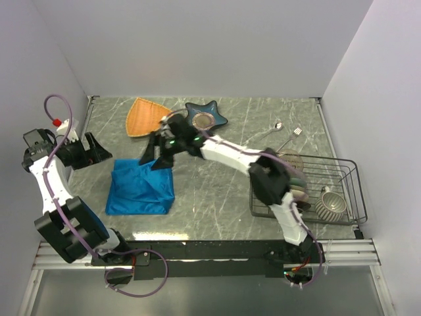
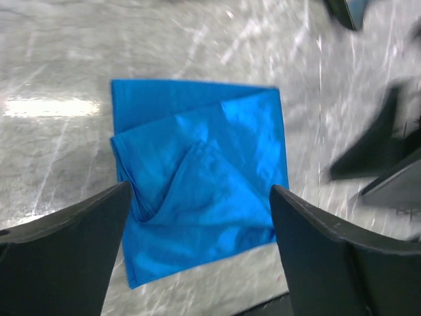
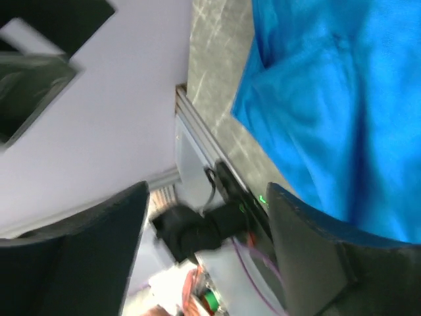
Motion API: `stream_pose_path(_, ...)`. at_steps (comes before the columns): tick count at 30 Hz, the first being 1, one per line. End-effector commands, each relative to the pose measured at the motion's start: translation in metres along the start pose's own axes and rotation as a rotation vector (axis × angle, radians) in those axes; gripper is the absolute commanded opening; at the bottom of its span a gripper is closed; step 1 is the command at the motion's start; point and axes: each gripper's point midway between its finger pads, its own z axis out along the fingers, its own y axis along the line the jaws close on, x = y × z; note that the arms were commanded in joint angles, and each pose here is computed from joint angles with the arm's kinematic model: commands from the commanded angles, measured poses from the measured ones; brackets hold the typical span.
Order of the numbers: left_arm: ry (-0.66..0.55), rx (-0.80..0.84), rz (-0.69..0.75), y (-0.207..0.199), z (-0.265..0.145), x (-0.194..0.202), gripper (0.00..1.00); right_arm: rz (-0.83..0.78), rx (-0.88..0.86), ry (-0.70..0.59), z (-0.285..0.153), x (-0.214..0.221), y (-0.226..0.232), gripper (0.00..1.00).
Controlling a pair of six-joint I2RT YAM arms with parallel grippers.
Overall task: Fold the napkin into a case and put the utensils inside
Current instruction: Fold the rectangle-folded napkin at the center of the board.
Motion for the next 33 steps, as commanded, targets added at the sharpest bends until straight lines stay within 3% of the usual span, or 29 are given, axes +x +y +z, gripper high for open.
stream_pose_path(1, 0.063, 0.120, 0.177, -0.015, -0.006, 0.011, 0.83, -0.222, -0.021, 0.013, -0.076, 0.005, 0.005, 0.61)
stream_pose_path(7, 0.220, 0.192, 0.091, -0.012, 0.007, 0.048, 0.64, -0.302, 0.066, 0.055, -0.081, 0.036, -0.043, 0.28)
stream_pose_path(12, 0.246, 0.180, 0.034, -0.008, 0.016, 0.055, 0.62, -0.331, 0.138, 0.081, -0.061, 0.041, -0.068, 0.18)
stream_pose_path(20, 0.282, 0.082, 0.055, 0.001, 0.025, 0.072, 0.64, -0.317, 0.196, 0.063, -0.033, 0.032, -0.084, 0.20)
stream_pose_path(28, 0.294, 0.065, 0.070, -0.001, 0.040, 0.077, 0.57, -0.302, 0.160, 0.094, 0.001, 0.039, -0.076, 0.25)
stream_pose_path(31, 0.298, 0.064, 0.088, -0.005, 0.051, 0.073, 0.57, -0.298, 0.141, 0.106, 0.009, 0.044, -0.073, 0.32)
stream_pose_path(33, 0.290, 0.076, 0.074, -0.007, 0.055, 0.067, 0.57, -0.286, 0.121, 0.129, 0.012, 0.050, -0.071, 0.44)
